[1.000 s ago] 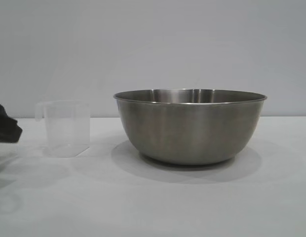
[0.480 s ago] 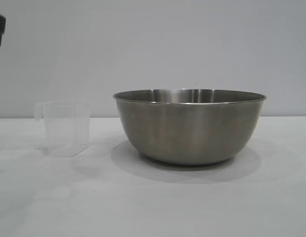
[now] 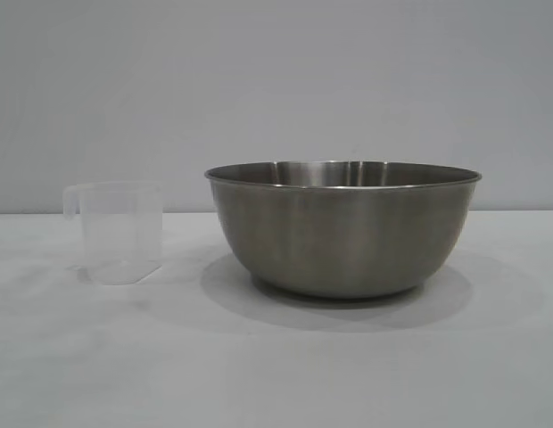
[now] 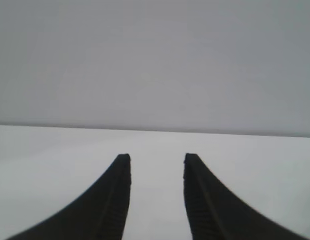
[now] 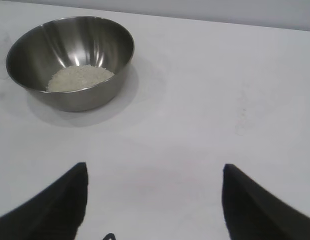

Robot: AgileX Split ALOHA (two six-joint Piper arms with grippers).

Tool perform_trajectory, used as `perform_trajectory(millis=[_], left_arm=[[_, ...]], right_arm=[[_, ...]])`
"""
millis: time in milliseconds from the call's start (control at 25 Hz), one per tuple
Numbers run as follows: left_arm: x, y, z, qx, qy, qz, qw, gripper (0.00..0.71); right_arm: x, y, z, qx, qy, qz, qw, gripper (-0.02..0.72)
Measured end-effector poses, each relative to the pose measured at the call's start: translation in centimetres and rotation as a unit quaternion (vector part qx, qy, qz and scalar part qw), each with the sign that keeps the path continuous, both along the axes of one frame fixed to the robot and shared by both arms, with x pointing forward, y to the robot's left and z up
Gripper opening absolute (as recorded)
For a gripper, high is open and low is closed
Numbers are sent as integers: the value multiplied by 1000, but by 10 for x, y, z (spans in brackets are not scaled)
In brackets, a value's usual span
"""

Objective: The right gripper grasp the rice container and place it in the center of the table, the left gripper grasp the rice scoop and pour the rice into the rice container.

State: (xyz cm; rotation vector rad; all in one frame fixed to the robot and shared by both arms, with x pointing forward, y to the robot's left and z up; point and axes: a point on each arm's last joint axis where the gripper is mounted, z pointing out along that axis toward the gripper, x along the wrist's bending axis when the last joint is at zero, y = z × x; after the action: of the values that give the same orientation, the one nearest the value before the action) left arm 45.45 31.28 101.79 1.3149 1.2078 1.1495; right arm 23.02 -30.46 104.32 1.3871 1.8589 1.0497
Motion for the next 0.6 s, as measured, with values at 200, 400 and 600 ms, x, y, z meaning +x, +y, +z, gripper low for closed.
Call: perform_trajectory(millis=[200, 400, 600], left_arm=[[-34, 1, 25, 17, 11, 28, 999, 250], [-74, 0, 46, 17, -7, 54, 998, 250], [-106, -1, 52, 10, -6, 78, 997, 250]], right_arm=[[0, 0, 0, 0, 0, 0, 1000, 509], [0, 0, 0, 0, 0, 0, 1000, 509], [0, 0, 0, 0, 0, 0, 1000, 509]])
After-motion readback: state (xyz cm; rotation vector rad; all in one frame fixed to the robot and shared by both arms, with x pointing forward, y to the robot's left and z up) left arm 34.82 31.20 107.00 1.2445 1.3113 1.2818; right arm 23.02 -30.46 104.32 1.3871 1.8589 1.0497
